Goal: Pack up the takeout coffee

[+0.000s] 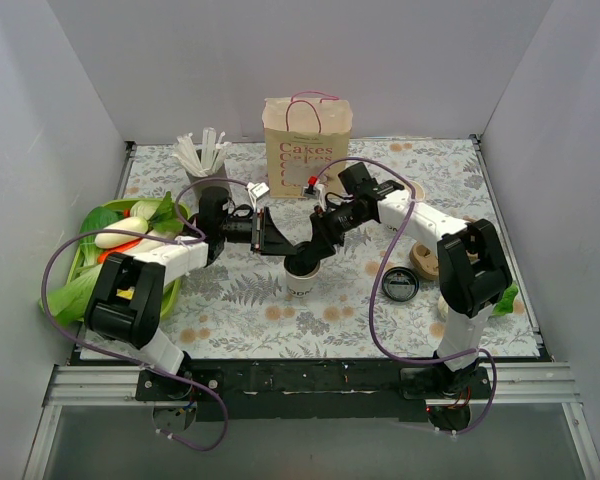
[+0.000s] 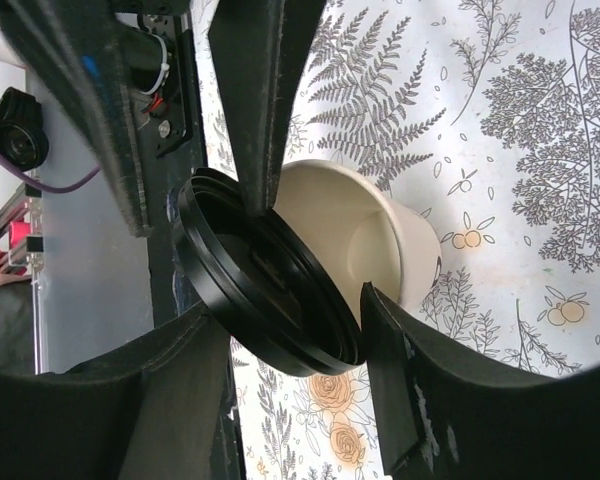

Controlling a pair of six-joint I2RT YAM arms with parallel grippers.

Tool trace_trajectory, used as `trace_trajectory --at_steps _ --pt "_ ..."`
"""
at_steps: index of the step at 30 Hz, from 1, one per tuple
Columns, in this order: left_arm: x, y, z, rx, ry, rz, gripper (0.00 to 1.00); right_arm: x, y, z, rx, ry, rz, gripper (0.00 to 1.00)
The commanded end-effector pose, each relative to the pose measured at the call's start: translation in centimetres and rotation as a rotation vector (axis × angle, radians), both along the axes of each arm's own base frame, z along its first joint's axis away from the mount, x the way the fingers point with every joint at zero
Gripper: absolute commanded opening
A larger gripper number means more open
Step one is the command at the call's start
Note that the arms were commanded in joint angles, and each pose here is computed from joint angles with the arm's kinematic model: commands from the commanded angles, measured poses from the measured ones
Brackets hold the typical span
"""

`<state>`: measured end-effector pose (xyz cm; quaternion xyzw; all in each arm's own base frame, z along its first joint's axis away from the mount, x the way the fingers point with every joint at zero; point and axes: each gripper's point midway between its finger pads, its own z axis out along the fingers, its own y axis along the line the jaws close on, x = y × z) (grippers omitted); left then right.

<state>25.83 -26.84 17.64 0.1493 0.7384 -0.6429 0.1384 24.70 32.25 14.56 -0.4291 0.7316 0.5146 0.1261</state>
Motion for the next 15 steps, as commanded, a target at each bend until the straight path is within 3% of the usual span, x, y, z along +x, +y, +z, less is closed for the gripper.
trace_trajectory --at_steps 1,15 --pt "0.7 0.3 2.3 0.021 -0.148 0.032 0.43 1.4 0.9 1.6 0.008 -0.084 -0.025 0.60" --pt "1.9 0.9 1.5 0.118 -0.244 0.103 0.45 2.2 1.3 2.5 -0.024 -0.147 -0.058 0.56"
